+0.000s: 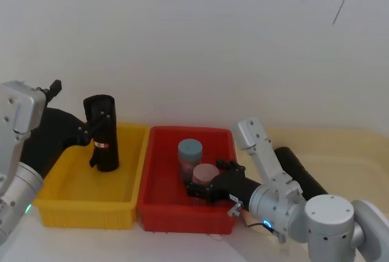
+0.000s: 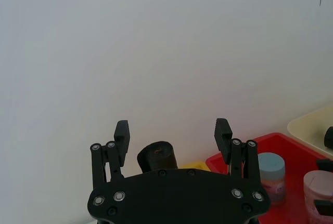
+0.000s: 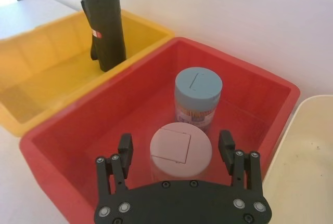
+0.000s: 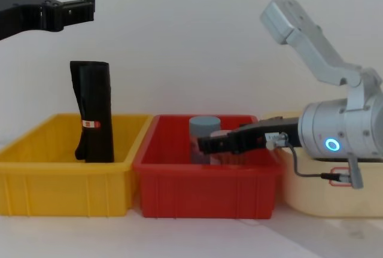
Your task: Pick up the garbage bag with the one hand and transfer it to the other hand.
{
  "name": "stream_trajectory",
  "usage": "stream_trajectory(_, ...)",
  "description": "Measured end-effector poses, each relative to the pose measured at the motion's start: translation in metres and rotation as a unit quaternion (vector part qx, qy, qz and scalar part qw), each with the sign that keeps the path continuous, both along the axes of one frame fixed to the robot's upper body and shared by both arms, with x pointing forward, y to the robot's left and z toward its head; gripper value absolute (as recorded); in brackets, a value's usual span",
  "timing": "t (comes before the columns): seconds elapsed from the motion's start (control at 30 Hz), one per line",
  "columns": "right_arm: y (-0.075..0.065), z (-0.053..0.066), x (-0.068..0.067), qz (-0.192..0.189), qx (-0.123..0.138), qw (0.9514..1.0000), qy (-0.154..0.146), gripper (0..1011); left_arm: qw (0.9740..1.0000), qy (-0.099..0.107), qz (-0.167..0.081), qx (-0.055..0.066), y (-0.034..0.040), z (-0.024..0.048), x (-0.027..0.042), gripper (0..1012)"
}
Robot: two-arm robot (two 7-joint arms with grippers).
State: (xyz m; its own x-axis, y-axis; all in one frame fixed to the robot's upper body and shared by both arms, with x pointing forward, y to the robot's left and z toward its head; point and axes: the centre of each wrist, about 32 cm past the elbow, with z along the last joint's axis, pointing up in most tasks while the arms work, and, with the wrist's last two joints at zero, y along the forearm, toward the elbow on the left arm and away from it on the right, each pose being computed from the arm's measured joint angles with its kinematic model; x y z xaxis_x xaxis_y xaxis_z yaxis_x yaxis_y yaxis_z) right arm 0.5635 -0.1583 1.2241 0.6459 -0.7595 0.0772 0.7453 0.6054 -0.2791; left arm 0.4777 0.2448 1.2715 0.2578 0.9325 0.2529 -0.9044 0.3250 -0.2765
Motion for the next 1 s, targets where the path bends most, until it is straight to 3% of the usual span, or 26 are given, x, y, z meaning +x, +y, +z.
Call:
stream_trajectory(0.2, 0.003, -0.004, 0.002, -0.003, -0.013, 0.9999, -0.005, 979, 1.0000, 0.000, 0.000, 0.000, 0.0000, 0.0000, 0.0000, 1001)
stream_trajectory(0.6, 0.007, -0.006, 0.000, -0.007, -0.028, 0.9993, -0.022, 668, 1.0000, 0.000, 0.000, 0.000, 0.0000, 0.0000, 0.0000, 1001)
stream_trajectory(0.73, 0.007, -0.004, -0.001, -0.007, -0.027, 0.9992, -0.028, 668, 1.0000, 0.000, 0.000, 0.000, 0.0000, 0.0000, 0.0000, 1001)
stream_trajectory(1.0, 0.005, 0.012, -0.009, -0.007, -0.009, 0.9985, -0.053, 668, 1.0000, 0.000, 0.000, 0.000, 0.0000, 0.0000, 0.0000, 1001)
